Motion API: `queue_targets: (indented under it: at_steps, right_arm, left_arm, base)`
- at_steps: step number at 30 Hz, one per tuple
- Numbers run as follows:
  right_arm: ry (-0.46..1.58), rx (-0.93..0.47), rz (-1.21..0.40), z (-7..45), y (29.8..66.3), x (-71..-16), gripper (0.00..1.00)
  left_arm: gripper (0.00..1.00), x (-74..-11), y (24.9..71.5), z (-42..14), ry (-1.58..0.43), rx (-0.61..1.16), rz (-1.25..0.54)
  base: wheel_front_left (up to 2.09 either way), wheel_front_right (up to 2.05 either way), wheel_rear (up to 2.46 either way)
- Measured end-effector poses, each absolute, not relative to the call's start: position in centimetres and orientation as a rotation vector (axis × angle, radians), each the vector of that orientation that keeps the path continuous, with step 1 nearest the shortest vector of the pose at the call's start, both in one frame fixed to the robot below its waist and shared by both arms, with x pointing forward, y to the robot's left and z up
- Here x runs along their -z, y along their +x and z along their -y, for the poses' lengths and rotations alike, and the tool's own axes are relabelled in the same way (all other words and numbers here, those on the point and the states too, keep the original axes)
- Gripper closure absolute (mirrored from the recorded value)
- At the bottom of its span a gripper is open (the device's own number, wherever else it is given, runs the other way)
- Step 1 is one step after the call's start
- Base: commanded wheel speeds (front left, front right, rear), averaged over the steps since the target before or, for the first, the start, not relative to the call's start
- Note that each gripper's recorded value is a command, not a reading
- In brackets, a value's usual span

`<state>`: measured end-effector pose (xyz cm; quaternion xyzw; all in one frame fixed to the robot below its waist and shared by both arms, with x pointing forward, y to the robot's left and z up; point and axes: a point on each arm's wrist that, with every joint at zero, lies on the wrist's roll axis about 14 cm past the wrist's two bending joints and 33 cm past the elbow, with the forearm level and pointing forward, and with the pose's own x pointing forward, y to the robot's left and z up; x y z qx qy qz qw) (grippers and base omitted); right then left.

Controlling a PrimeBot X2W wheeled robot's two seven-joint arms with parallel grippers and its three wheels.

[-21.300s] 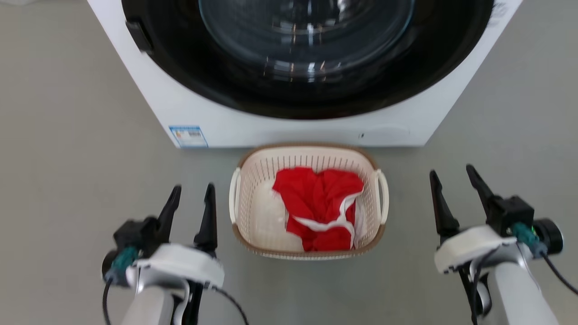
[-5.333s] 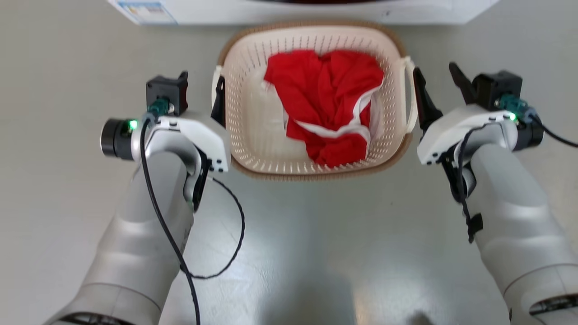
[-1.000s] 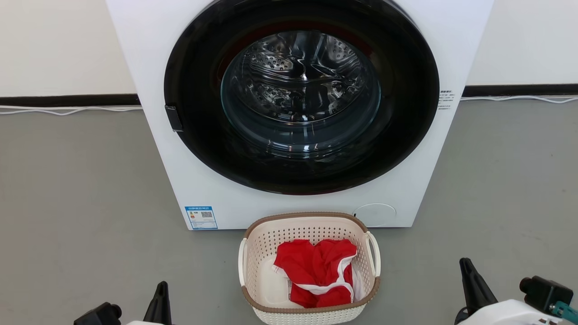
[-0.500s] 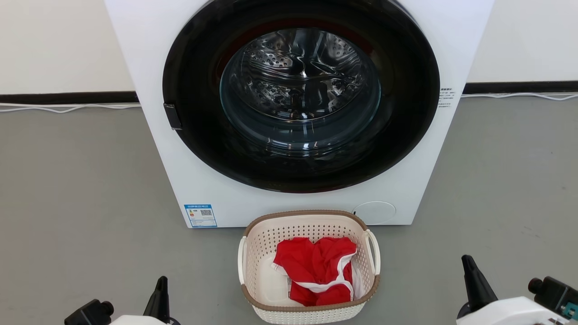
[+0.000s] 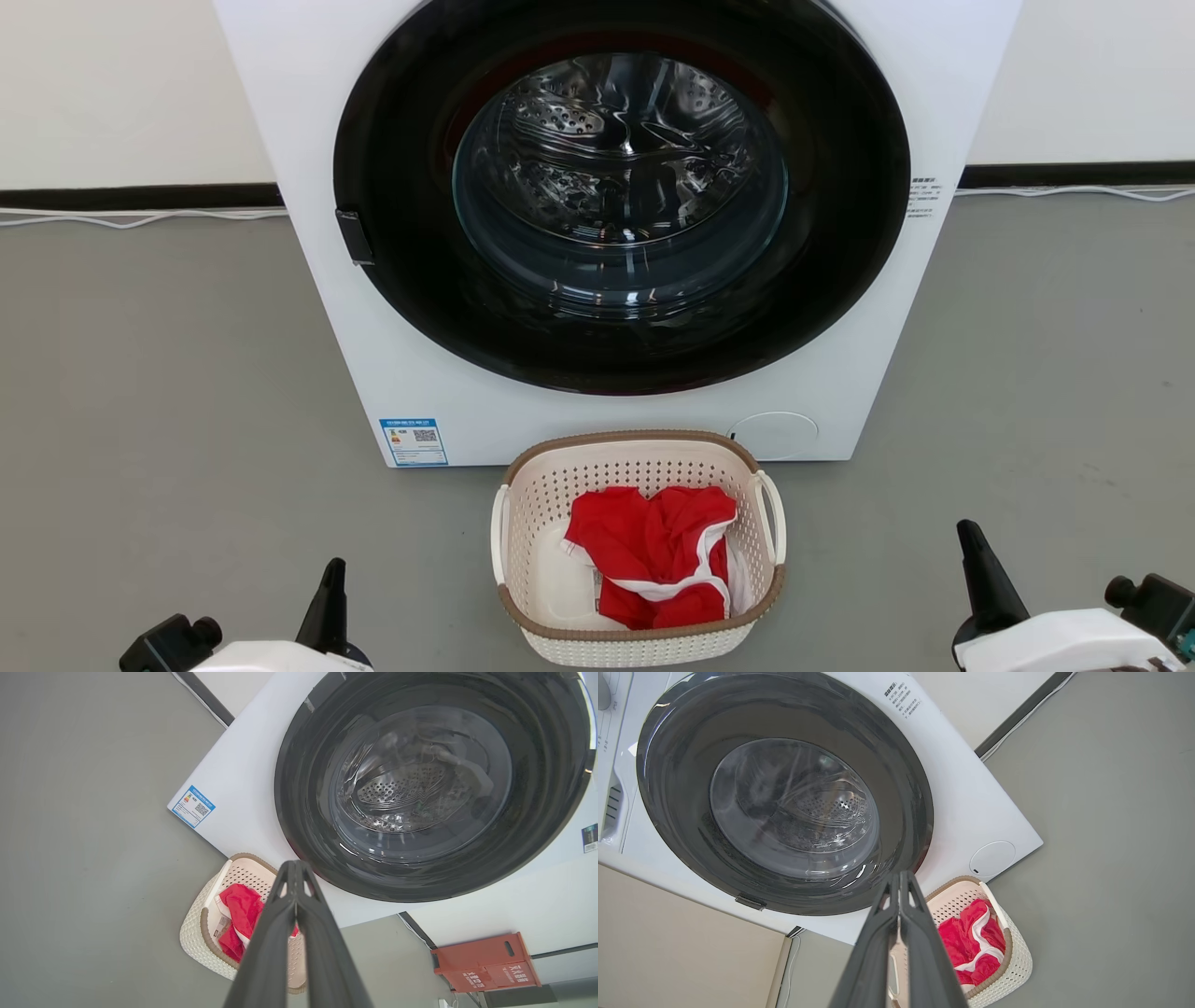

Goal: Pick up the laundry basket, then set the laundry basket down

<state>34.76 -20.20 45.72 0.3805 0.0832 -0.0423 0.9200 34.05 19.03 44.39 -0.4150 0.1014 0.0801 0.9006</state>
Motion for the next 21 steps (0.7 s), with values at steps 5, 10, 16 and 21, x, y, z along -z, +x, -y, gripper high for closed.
queue_targets:
  at_steps: [5, 10, 16, 21]
  right_arm:
    - [0.841, 0.089, -0.16, 20.2, 35.1, -46.0, 1.0]
    - [0.902, 0.089, -0.15, 20.2, 35.4, -46.2, 1.0]
    - [0.973, 0.095, -0.145, 20.2, 35.5, -46.2, 1.0]
    - [1.033, 0.093, -0.133, 20.2, 35.8, -46.5, 1.0]
  left_arm:
    - [1.0, -44.4, 34.2, -18.9, -0.912, -0.16, -0.215]
    - [1.0, -44.6, 34.5, -18.9, -0.962, -0.156, -0.208]
    - [1.0, -44.7, 34.7, -18.8, -1.028, -0.149, -0.207]
    - [1.0, -44.9, 34.9, -18.9, -1.083, -0.147, -0.199]
  base:
    - [0.0, 0.0, 0.0]
    - [0.0, 0.0, 0.0]
    - [0.0, 0.0, 0.0]
    - [0.0, 0.0, 0.0]
